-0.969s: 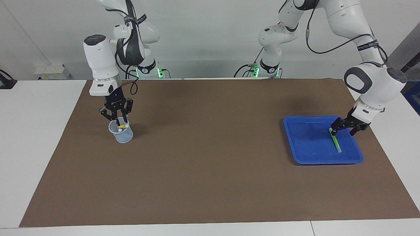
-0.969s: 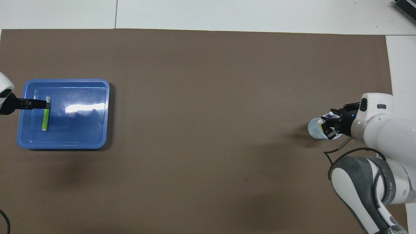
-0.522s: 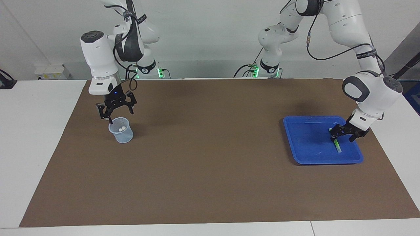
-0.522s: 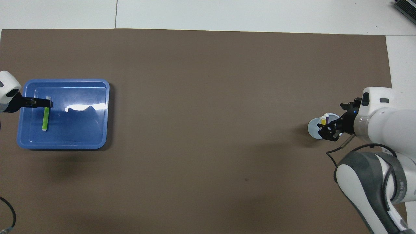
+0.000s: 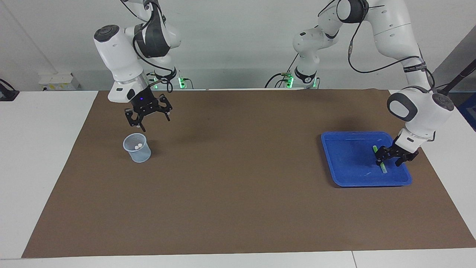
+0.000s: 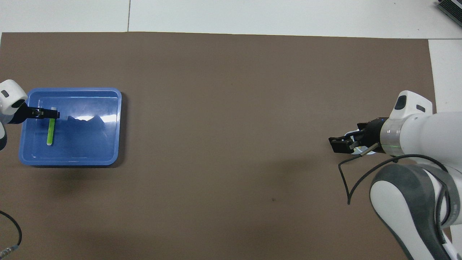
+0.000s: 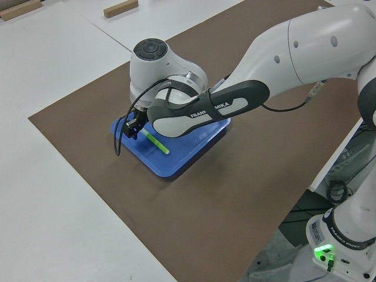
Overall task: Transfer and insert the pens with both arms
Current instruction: 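Raise the right gripper from the cup while the left gripper reaches the green pen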
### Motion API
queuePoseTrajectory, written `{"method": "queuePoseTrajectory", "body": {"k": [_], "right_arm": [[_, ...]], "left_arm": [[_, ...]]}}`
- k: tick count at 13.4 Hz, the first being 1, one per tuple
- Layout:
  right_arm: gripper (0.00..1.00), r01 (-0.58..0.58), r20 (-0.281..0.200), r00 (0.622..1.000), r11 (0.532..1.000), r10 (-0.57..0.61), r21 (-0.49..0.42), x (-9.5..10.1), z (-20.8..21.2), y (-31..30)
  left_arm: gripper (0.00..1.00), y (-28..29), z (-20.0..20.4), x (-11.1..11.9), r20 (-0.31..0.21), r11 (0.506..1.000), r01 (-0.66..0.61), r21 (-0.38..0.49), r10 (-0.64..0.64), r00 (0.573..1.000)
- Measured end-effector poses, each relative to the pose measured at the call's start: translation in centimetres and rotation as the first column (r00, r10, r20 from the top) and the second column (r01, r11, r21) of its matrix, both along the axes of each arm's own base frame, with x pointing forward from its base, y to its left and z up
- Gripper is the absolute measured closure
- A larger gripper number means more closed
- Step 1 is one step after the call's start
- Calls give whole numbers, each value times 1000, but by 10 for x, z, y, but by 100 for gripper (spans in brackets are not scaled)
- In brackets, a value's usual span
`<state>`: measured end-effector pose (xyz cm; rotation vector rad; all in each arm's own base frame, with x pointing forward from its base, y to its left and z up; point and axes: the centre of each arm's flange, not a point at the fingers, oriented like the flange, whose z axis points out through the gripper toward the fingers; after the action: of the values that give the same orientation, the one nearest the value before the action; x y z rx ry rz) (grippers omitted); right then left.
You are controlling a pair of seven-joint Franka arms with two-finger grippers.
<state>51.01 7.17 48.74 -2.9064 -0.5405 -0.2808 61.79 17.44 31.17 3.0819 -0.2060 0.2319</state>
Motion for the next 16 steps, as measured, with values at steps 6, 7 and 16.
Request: {"method": "queuePoseTrajectory", "body": {"k": [6, 7, 16], "right_arm": [[0, 296, -139, 950, 945, -278, 135, -8, 7, 61], [0, 331, -159, 938, 932, -307, 149, -10, 8, 67], [0, 641, -364, 764, 693, -533, 331, -4, 17, 97]], "left_arm": [[20, 1, -6, 0, -4, 1000, 2, -1, -2, 1000], [20, 1, -6, 0, -1, 1000, 2, 0, -2, 1000], [50, 0, -15, 4, 13, 1000, 4, 5, -4, 1000]]}}
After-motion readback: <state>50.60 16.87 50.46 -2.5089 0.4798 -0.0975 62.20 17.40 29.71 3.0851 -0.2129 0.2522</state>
